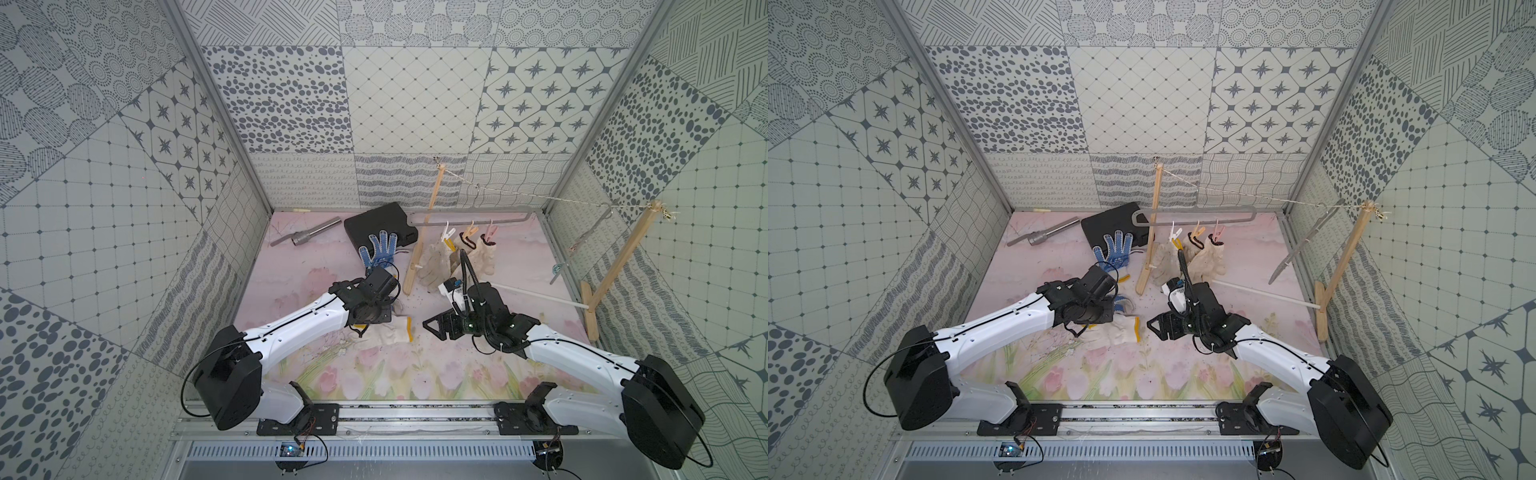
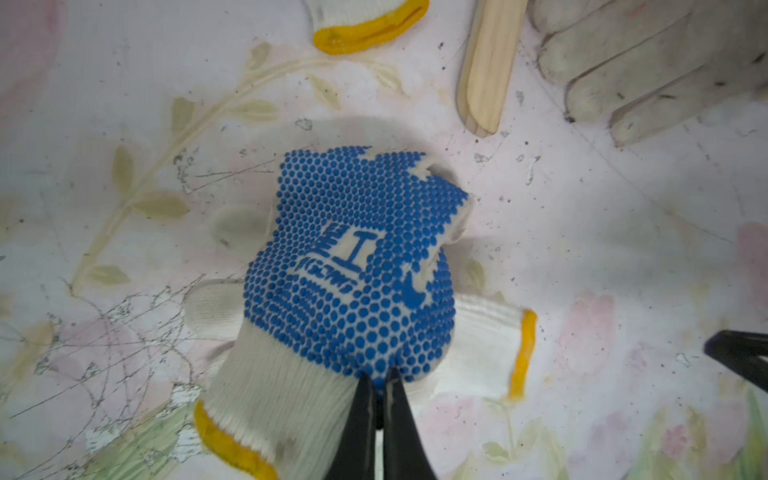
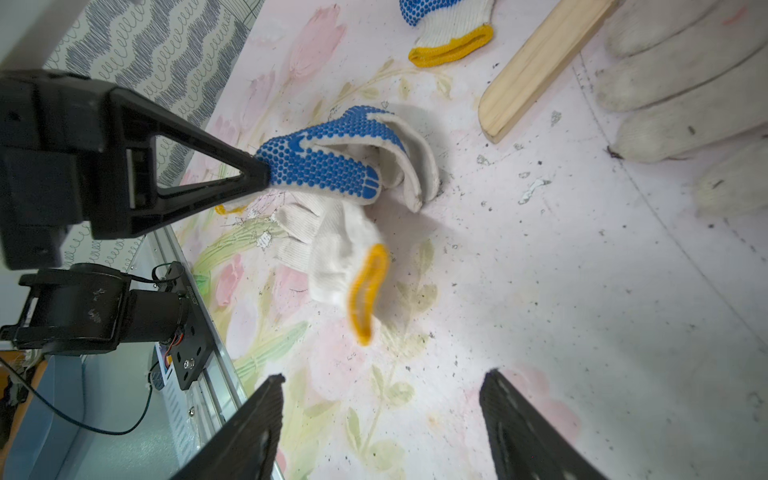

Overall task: Clip the gloves onto a hanger to dry
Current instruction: Pick up the glove from the center of the board.

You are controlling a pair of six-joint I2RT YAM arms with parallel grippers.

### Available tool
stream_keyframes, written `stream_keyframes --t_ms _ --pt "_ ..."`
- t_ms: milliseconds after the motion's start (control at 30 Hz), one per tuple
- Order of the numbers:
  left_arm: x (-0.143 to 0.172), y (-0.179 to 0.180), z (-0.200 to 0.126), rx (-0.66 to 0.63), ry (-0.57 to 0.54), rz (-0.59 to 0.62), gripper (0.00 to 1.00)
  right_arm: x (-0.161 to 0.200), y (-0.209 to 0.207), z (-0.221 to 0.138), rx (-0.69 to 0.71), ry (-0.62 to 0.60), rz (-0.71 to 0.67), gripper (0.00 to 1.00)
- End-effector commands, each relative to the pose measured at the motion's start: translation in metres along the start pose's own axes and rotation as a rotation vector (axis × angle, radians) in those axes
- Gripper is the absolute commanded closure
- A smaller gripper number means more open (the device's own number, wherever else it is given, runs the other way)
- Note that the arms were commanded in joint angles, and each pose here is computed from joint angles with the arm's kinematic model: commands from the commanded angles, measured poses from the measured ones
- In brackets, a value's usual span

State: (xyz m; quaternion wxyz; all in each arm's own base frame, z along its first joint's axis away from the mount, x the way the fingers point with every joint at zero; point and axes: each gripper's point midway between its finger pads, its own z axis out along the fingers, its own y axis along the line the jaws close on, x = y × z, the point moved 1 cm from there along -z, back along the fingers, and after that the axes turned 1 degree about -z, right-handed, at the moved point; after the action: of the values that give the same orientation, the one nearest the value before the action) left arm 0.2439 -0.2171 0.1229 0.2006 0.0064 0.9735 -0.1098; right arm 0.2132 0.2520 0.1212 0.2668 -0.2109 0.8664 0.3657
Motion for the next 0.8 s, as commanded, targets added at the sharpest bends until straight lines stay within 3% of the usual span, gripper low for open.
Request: stream_keyframes --t_ms 0,200,333,533,767 --pt "-0.04 -0.066 -0.023 0.28 -0.132 0.015 1.0 0.0 0.01 -0.009 -0.055 -0.038 -0.051 0.25" --pt "-0.076 -0.112 -0.063 0.474 -0.26 -0.022 1.0 -0.002 -0.002 -0.026 0.026 -0.129 -0.017 0.33" --pt "-0.093 -0.134 -0.076 0.556 -0.302 -0.062 1.0 -0.002 -0.023 -0.041 0.15 -0.223 0.015 0.42" --pt "-0.117 -0.172 -0.077 0.66 -0.302 -0.118 1.0 -0.002 -0.038 -0.059 0.256 -0.314 -0.074 0.35" --pt "-0.129 -0.214 -0.078 0.719 -0.294 -0.106 1.0 -0.017 -0.019 -0.069 0.181 -0.424 -0.149 0.35"
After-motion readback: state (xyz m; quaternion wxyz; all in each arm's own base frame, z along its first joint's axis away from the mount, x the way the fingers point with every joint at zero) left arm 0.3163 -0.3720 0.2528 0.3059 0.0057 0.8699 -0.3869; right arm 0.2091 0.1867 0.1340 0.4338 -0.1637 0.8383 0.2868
